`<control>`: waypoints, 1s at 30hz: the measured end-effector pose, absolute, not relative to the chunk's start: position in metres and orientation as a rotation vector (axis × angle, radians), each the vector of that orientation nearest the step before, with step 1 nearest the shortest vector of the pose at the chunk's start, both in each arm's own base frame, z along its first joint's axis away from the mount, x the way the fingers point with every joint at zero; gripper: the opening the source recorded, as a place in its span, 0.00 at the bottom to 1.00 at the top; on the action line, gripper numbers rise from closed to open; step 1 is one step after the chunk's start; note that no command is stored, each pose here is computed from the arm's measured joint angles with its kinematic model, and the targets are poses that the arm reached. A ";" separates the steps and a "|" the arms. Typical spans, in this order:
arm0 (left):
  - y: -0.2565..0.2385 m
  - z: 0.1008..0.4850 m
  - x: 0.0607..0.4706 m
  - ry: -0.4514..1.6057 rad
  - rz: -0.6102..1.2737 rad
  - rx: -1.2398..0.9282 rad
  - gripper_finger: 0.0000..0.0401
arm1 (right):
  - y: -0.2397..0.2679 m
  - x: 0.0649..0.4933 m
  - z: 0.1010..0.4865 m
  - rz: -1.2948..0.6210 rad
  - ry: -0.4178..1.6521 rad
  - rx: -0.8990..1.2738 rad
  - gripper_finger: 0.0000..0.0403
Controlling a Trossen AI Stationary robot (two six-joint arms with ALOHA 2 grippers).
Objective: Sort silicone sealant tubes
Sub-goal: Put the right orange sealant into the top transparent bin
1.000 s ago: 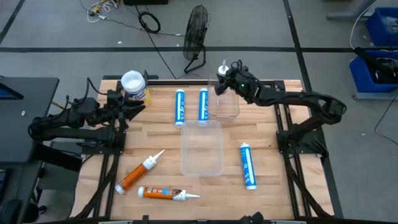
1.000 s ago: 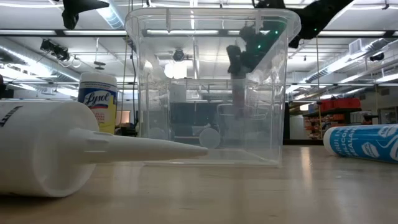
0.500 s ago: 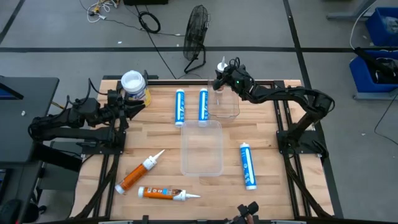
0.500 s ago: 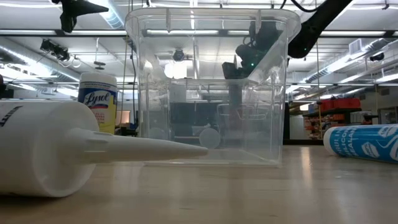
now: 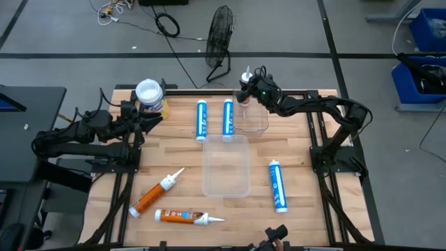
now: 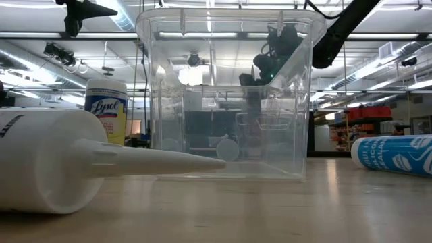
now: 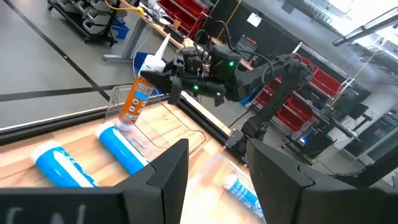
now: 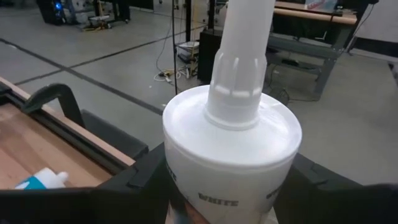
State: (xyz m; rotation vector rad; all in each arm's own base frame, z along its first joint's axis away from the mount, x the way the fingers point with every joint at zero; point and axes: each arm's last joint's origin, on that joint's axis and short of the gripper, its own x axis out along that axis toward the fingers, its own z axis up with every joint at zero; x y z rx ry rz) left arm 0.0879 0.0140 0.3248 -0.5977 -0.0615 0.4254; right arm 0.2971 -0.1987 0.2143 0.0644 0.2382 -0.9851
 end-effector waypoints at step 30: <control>0.014 0.325 0.088 -0.061 0.425 -0.597 0.42 | -0.197 0.293 0.225 -1.015 0.222 0.040 0.68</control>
